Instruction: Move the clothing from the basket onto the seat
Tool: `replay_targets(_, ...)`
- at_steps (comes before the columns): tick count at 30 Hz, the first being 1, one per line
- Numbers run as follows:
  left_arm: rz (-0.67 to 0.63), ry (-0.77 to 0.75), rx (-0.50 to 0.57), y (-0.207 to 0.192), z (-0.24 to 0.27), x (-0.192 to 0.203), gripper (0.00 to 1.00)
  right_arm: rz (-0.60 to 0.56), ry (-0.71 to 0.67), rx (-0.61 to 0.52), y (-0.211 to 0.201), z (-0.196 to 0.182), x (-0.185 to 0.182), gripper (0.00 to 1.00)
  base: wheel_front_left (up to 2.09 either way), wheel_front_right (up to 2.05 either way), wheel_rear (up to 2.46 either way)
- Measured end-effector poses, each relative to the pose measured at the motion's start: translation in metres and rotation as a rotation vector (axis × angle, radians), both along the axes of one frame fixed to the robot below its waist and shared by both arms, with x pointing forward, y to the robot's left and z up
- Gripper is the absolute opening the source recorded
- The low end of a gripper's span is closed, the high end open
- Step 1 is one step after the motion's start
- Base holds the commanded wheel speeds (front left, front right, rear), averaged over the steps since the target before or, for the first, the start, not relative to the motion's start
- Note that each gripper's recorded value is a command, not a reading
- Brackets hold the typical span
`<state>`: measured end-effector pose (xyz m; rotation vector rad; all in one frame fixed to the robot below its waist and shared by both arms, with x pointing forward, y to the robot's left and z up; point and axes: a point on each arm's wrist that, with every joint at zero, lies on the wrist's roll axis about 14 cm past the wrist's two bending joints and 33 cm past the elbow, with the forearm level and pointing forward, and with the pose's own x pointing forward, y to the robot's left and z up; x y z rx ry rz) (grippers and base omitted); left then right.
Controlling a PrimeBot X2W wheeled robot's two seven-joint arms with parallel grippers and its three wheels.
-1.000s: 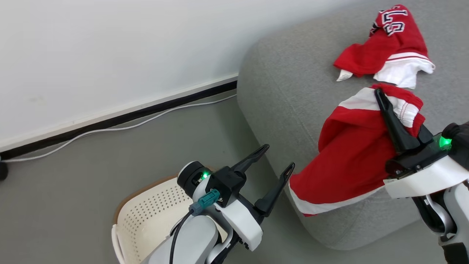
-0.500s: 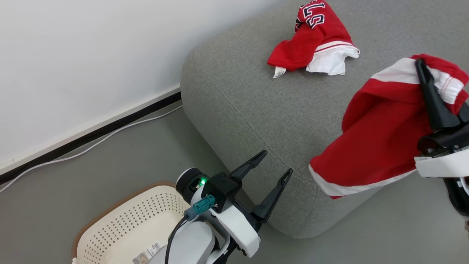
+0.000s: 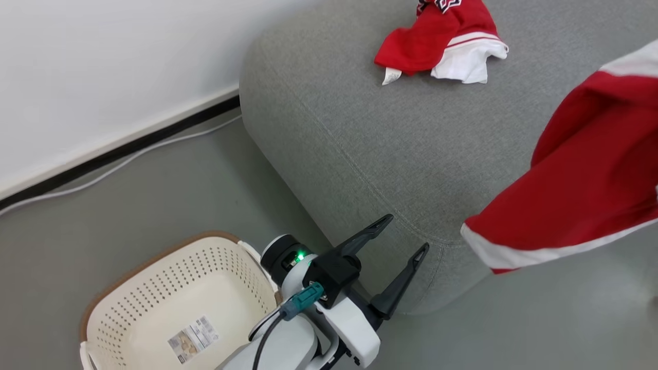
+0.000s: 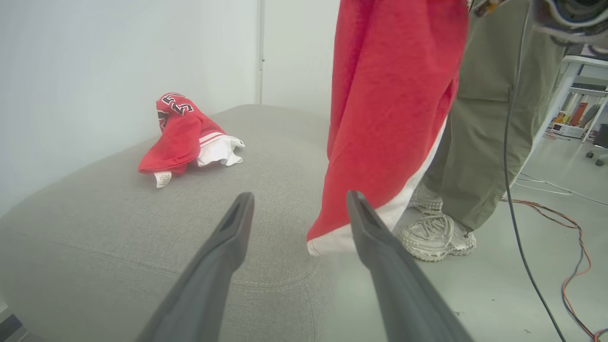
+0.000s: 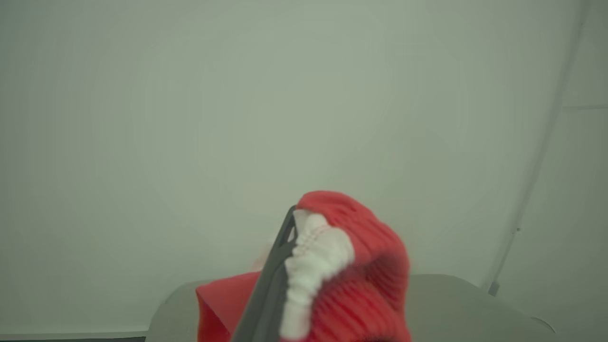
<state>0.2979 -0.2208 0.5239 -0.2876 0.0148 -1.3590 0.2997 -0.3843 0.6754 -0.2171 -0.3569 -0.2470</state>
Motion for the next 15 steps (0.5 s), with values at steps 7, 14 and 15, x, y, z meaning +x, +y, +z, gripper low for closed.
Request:
replay_targets(7, -0.014, -0.003, 0.020, -0.007, -0.018, 0.008, 1.00, -0.062, 0.028, -0.112, -0.031, 0.025, 0.030, 0.00, 0.00, 0.00, 0.00)
replay_targets(14, -0.004, -0.010, 0.033, -0.010, -0.036, 0.023, 1.00, -0.083, 0.071, -0.181, -0.049, 0.030, 0.081, 0.00, 0.00, 0.00, 0.00)
replay_targets(15, 0.003, -0.001, 0.039, -0.010, -0.041, 0.026, 1.00, -0.085, 0.070, -0.189, -0.050, 0.032, 0.089, 0.00, 0.00, 0.00, 0.00)
